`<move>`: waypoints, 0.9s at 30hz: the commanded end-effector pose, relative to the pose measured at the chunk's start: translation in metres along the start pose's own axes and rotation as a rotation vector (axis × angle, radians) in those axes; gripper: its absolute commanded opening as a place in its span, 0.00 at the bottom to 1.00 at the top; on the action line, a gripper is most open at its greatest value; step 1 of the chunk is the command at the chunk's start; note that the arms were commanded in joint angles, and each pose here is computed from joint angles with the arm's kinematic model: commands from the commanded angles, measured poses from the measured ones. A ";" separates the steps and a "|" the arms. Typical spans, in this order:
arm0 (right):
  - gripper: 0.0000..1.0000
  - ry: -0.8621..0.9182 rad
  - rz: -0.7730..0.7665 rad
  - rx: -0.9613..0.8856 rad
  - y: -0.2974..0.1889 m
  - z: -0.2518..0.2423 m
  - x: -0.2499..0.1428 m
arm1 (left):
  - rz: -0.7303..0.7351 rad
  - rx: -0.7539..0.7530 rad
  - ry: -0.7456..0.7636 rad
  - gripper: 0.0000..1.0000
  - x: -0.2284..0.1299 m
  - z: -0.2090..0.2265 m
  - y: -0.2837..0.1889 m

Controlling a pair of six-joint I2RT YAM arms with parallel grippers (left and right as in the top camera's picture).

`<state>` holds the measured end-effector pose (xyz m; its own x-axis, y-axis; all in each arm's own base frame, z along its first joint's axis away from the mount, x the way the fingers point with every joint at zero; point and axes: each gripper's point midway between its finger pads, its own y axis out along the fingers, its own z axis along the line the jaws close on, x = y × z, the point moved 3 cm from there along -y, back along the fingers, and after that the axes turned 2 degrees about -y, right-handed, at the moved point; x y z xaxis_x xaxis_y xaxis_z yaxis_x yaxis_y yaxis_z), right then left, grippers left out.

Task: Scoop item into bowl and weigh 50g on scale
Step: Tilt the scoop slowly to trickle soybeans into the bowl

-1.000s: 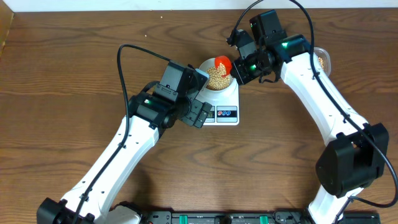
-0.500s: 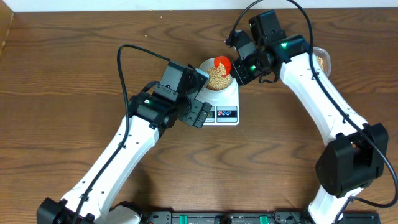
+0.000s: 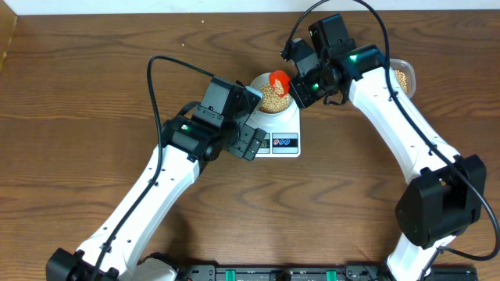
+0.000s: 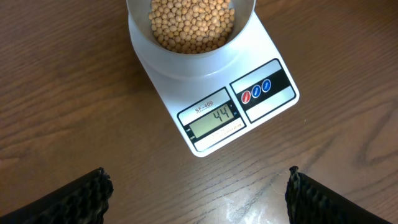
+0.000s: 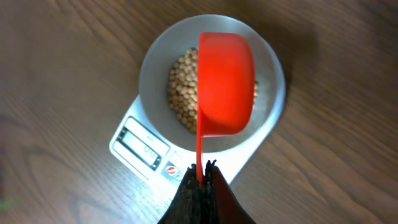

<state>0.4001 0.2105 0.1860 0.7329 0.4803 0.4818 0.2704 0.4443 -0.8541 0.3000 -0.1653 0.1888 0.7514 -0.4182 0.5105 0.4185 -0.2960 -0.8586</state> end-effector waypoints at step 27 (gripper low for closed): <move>0.01 0.040 -0.027 0.074 -0.006 -0.004 0.001 | -0.002 0.010 0.003 0.91 0.001 0.002 -0.001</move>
<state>0.4023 0.2047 0.1893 0.7491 0.4440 0.4917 0.2492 0.4988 -0.8301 0.3000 -0.1653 0.1888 0.7514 -0.4182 0.5105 0.4185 -0.2960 -0.8586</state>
